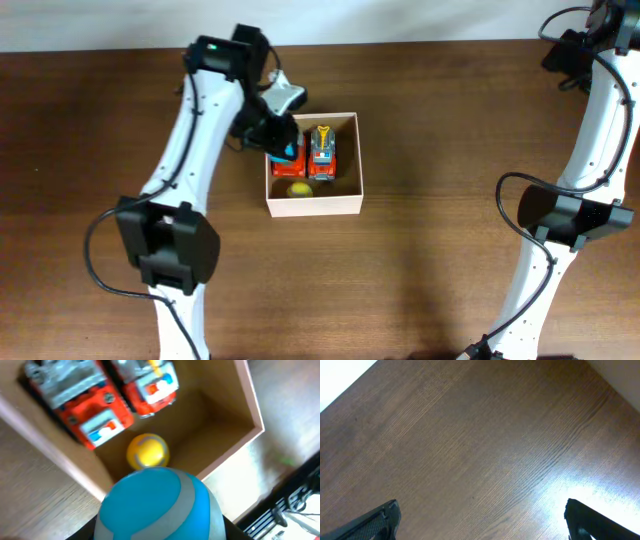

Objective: Pack container
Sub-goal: 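Carry the blue ball into the pink box beside the yellow ball, then release the blue ball and raise the left gripper out of the box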

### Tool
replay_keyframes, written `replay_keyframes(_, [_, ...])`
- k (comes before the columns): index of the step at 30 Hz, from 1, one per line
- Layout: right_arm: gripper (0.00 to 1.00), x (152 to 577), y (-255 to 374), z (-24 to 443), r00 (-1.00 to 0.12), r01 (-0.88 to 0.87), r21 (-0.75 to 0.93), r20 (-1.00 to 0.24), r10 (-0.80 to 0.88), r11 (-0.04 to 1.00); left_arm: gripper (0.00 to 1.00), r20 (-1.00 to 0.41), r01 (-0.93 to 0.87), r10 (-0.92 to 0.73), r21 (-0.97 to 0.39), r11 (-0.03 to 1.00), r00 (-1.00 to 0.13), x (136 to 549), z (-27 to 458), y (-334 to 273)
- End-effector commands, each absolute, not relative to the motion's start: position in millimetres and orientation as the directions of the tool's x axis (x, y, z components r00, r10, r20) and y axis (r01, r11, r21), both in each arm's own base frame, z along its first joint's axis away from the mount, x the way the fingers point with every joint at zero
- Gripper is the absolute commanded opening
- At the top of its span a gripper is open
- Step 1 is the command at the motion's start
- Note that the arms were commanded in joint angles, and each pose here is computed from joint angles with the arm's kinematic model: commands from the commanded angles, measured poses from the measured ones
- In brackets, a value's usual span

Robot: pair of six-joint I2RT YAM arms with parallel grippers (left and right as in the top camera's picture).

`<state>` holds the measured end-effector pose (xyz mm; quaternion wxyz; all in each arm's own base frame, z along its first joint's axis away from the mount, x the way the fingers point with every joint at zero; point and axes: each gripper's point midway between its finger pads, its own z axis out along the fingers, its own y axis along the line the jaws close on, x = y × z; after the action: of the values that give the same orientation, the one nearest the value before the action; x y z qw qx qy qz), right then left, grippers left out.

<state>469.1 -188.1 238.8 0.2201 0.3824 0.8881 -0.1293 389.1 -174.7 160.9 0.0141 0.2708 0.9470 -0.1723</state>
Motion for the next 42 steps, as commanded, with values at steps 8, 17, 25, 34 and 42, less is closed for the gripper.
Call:
replay_keyframes(8, [0.99,463,-191,257,-0.581,0.75,-0.051,-0.526,0.621,0.659,0.45,-0.068,0.631,0.639,-0.272,0.727,-0.766,365,134,-213])
replay_keyframes(17, [0.99,463,-191,257,-0.581,0.75,-0.051,-0.526,0.621,0.659,0.45,-0.012,0.632,0.647,-0.233,0.739,-0.762,358,110,-209])
replay_keyframes(25, [0.99,463,-191,257,-0.581,0.75,-0.051,-0.526,0.621,0.659,0.81,-0.013,0.632,0.648,-0.233,0.739,-0.762,358,110,-209])
replay_keyframes(34, [0.99,463,-191,257,-0.581,0.75,-0.051,-0.526,0.621,0.659,0.82,-0.035,0.636,0.647,-0.227,0.737,-0.762,364,110,-211])
replay_keyframes(42, [0.99,463,-191,257,-0.581,0.75,-0.051,-0.526,0.621,0.659,0.8,-0.054,0.571,0.572,-0.178,0.801,-0.819,381,136,-188])
